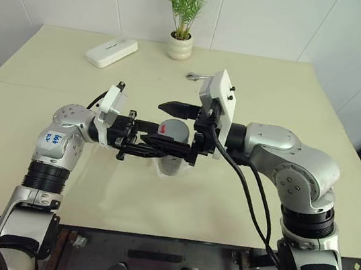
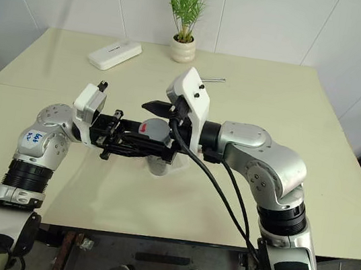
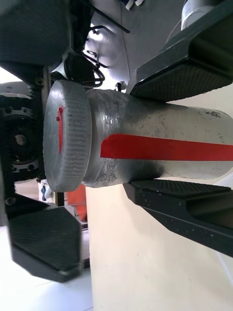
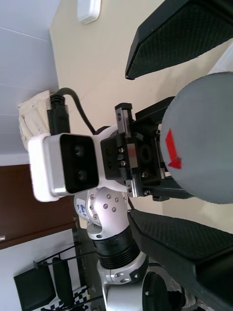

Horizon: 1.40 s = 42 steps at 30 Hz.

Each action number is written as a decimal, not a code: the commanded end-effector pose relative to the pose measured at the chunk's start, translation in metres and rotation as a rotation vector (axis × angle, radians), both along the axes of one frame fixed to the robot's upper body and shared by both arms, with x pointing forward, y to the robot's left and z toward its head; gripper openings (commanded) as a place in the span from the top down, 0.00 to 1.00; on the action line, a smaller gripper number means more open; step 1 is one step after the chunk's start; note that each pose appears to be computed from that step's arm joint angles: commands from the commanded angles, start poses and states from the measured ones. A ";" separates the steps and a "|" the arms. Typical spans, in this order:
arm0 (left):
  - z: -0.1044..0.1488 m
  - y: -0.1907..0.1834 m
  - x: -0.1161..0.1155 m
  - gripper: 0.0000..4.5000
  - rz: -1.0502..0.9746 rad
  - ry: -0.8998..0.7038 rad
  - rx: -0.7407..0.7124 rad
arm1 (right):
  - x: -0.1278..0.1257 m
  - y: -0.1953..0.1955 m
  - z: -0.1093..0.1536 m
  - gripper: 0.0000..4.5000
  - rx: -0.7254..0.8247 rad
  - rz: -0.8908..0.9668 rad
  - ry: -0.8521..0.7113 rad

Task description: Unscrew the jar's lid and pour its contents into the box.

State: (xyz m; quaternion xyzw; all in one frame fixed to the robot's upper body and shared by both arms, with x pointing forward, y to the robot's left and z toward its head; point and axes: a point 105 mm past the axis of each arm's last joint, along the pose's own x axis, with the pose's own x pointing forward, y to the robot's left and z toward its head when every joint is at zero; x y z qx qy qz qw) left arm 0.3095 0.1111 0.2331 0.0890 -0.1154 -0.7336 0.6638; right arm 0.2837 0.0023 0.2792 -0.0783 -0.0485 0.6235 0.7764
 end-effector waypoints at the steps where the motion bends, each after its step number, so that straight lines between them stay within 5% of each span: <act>1: 0.007 0.000 -0.003 0.57 -0.003 -0.038 -0.001 | 0.000 -0.004 0.007 0.00 0.013 -0.008 -0.051; 42: 0.006 0.002 -0.001 0.57 0.013 -0.039 0.004 | -0.013 -0.025 0.013 0.00 -0.050 -0.010 -0.089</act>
